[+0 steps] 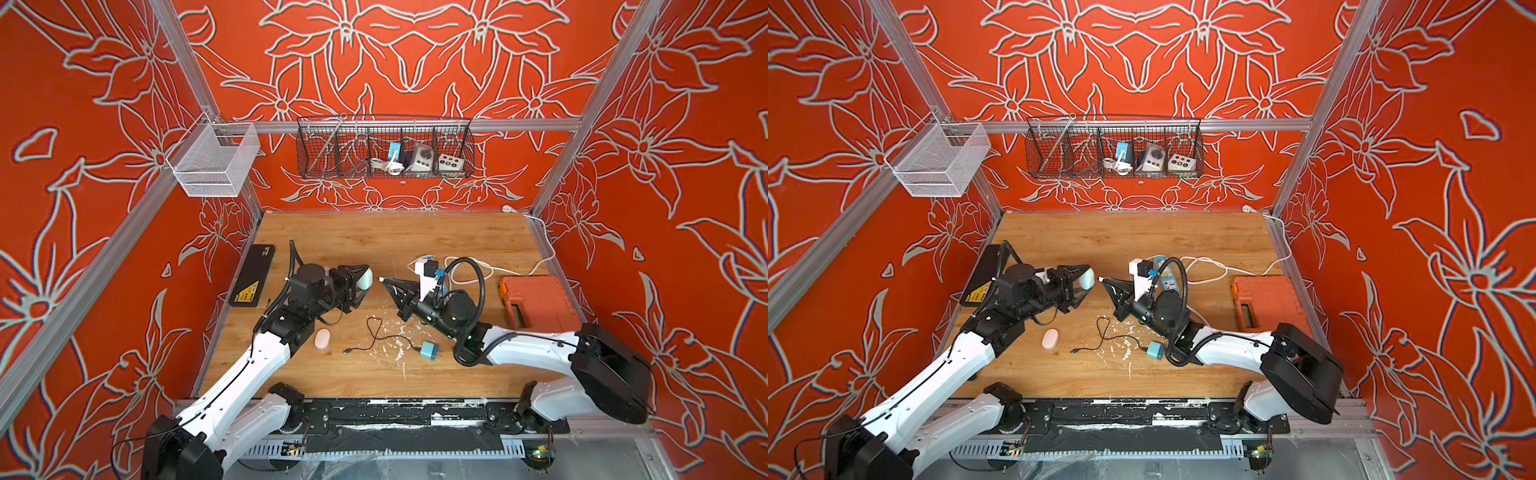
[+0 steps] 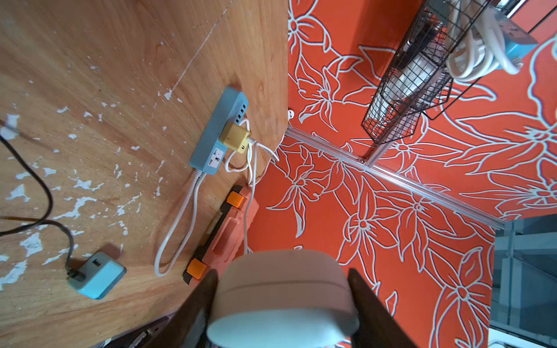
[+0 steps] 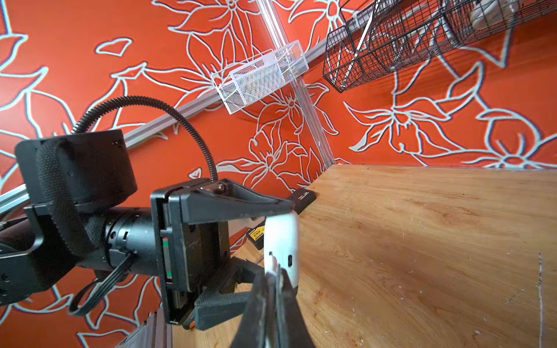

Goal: Charge the bluetooth headset
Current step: Insert the charging cable into the bluetooth headset.

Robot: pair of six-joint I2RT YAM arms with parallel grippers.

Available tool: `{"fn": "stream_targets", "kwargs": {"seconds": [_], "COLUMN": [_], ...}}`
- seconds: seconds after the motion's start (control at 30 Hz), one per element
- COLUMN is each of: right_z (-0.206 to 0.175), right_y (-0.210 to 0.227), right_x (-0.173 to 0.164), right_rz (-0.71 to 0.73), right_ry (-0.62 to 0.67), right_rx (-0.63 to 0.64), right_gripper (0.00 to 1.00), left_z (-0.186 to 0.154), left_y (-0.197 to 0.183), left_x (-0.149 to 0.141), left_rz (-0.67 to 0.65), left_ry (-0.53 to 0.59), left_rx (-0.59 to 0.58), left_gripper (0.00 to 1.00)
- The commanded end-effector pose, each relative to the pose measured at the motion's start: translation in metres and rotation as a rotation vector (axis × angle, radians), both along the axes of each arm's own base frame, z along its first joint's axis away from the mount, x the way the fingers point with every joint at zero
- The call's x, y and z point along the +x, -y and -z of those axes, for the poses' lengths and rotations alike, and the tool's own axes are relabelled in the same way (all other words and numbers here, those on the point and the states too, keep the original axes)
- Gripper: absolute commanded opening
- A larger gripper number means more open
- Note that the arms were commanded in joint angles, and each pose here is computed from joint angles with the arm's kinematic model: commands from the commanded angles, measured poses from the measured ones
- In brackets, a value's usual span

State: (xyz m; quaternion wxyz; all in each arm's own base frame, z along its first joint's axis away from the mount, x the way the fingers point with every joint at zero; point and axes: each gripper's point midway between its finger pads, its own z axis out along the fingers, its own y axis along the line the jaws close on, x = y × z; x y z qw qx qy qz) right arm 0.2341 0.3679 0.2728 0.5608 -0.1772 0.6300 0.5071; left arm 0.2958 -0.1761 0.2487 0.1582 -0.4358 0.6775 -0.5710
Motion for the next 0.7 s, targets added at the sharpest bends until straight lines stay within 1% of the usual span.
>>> {"fn": "stream_targets", "kwargs": {"seconds": [0.0,0.4,0.67], "right_z": [-0.006,-0.003,-0.003], "right_y": [0.001,0.002,-0.004], "right_x": [-0.001,0.004,0.001], "right_rz": [0.012,0.042,0.013], "right_ry": [0.024,0.03,0.026], "right_rx": [0.024,-0.003,-0.004], "right_gripper": [0.0,0.0,0.0], "left_z": [-0.019,-0.02,-0.026], "left_y": [0.008,0.012,0.013], "left_x": [-0.004,-0.011,-0.011], "left_rz": [0.039,0.079,0.086], "left_ry": [0.048,0.059,0.079], "left_rx": [-0.083,-0.09,-0.093], "left_gripper": [0.51,0.5,0.5]}}
